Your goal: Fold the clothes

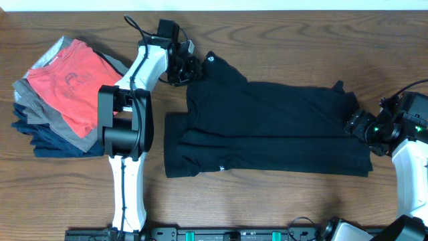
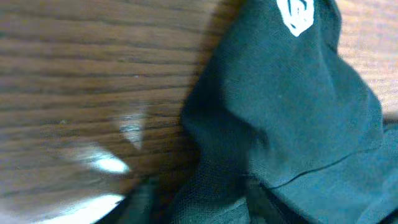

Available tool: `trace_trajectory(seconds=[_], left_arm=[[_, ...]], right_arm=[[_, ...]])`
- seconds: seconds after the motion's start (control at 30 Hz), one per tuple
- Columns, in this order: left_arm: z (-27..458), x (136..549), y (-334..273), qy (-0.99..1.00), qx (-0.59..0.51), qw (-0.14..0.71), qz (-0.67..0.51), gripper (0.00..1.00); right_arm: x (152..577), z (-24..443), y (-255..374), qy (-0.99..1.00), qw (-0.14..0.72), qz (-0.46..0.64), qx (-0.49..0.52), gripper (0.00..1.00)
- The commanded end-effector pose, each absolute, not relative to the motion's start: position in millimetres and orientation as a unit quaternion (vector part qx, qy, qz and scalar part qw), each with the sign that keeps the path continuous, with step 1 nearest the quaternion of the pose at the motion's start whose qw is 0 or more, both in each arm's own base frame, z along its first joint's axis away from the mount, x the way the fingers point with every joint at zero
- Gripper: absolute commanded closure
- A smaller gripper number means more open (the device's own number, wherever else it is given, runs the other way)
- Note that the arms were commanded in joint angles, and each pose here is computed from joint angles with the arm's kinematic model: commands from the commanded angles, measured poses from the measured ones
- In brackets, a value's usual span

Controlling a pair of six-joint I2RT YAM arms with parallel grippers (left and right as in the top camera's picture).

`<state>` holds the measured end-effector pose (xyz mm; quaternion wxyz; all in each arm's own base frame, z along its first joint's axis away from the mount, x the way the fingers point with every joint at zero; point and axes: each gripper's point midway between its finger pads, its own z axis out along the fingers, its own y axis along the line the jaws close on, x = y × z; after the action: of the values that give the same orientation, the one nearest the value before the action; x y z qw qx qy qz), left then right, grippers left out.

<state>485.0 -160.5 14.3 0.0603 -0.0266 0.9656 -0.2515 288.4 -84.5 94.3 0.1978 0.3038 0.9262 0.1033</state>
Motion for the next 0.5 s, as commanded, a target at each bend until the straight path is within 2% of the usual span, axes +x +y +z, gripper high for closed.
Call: trace_trajectory(seconds=[0.0,0.1,0.23,0.37,0.47], left_arm=[[10.7,484.2,-165.8,0.964,-0.016,0.056,-0.258,0.75],[10.9,484.1,-166.7,0.964,-0.017,0.056,-0.258,0.81],[15.0,483.9,-166.6,0.964,-0.017,0.057,-0.259,0.91],[27.1,477.1,-165.6,0.965,-0.019,0.051,-0.257,0.94],[31.1,464.5,-164.7,0.967,-0.023,0.028,-0.253,0.94]], right_arm=[[289.9,93.4,-82.2,0.929,0.197,0.106,0.295,0.26],[289.6,88.9,-82.1,0.930,0.189,0.107,0.297,0.28],[290.1,81.8,-81.9,0.931,0.179,0.109,0.298,0.37],[301.1,81.1,-82.2,0.934,0.191,0.107,0.283,0.36],[330.1,93.9,-82.3,0.933,0.229,0.105,0.256,0.32]])
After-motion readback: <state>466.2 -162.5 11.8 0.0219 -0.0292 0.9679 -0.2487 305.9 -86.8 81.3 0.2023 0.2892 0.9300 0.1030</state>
